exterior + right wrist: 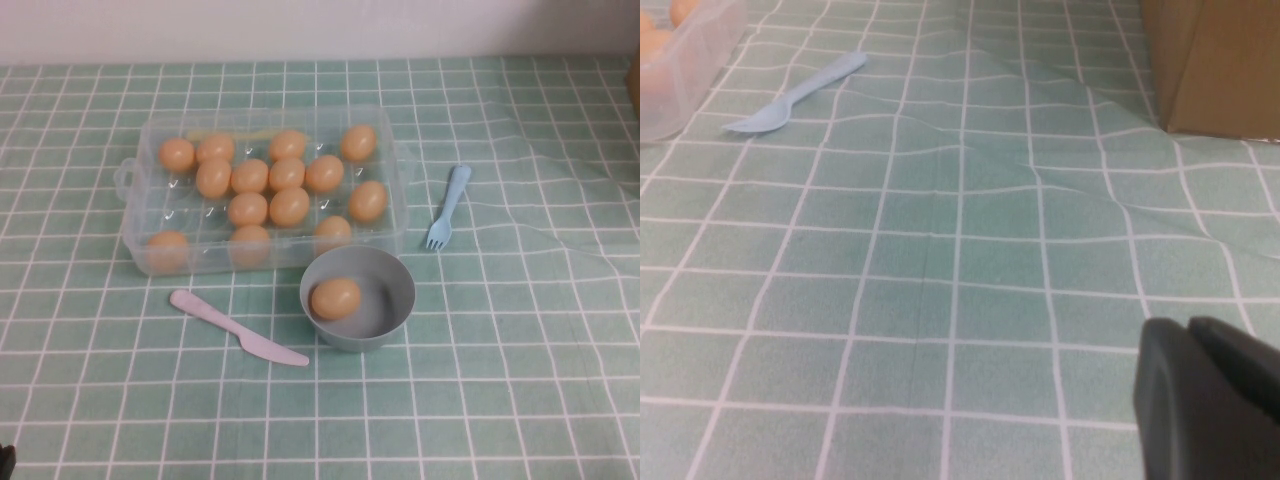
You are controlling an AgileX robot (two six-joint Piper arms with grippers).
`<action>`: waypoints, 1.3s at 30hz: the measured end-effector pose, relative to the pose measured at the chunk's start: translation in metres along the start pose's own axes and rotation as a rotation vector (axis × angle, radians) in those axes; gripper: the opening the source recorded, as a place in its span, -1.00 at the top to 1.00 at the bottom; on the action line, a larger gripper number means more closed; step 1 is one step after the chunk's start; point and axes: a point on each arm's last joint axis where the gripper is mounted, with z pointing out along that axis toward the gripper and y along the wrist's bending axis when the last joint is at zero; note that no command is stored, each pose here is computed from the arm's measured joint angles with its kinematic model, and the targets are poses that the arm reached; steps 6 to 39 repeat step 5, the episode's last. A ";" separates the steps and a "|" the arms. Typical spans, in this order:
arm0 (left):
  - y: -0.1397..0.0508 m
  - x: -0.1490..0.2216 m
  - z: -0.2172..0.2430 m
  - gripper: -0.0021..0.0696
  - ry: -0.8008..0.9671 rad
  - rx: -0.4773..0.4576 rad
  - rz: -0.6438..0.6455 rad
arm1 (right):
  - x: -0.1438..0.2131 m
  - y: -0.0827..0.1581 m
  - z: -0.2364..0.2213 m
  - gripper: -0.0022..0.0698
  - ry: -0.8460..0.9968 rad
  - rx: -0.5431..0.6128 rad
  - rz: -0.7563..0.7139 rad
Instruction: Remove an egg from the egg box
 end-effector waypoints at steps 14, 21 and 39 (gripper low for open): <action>0.000 0.000 0.000 0.95 0.000 0.000 0.000 | 0.000 0.000 0.000 0.99 0.000 0.000 0.000; 0.000 0.000 0.000 0.95 0.000 0.000 0.000 | 0.000 0.000 0.000 0.99 0.000 0.000 0.000; 0.000 0.000 0.000 0.95 0.000 0.000 0.000 | 0.000 0.000 0.000 0.99 0.000 0.000 0.000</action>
